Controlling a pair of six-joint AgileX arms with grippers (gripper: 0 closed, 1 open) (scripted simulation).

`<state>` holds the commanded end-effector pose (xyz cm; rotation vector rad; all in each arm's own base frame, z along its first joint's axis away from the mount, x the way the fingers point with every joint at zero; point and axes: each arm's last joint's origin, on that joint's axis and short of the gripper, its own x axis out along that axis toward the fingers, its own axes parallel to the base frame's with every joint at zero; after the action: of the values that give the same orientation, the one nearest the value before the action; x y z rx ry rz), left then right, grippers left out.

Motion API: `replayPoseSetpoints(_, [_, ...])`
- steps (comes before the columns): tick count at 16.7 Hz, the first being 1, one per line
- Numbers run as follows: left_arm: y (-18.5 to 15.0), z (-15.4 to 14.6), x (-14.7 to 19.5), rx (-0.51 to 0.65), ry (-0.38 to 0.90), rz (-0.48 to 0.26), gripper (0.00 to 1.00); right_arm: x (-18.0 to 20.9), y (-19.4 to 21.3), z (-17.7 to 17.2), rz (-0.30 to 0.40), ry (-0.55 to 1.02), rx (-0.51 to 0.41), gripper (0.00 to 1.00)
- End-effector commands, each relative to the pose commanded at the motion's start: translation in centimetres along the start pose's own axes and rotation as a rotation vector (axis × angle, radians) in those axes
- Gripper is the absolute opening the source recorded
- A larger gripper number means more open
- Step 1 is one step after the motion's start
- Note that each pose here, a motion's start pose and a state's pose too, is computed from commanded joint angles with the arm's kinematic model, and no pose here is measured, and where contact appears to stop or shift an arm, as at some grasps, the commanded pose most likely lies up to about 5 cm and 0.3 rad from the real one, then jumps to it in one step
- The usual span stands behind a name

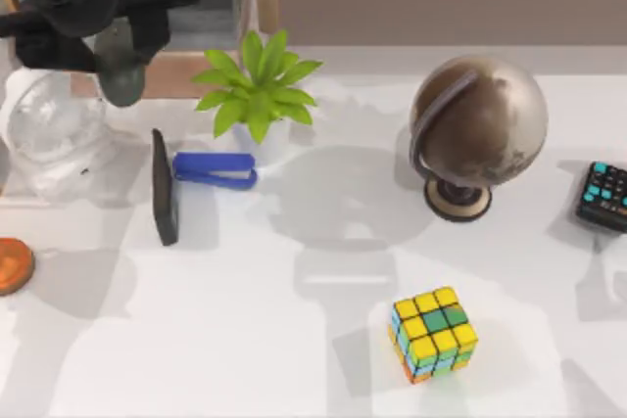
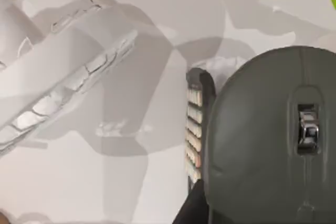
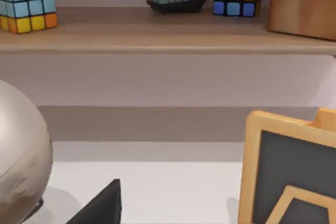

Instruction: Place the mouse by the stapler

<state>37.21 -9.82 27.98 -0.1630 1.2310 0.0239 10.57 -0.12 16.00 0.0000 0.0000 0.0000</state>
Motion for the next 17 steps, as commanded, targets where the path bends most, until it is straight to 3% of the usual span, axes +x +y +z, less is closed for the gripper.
replayPoseSetpoints(5, [-5.9,-7.7,3.4,0.073,0.108,0.001,0.0,0.0,0.0,0.0,0.0,0.0,0.0,1.0])
replayPoseSetpoints(11, [-8.9,-15.6,7.3,0.146,0.209,0.062,0.0,0.0,0.0,0.0,0.0,0.0,0.0,1.0])
replayPoseSetpoints(17, [-9.3,-17.8,8.4,0.166,0.233,0.087,0.0,0.0,0.0,0.0,0.0,0.0,0.0,1.0])
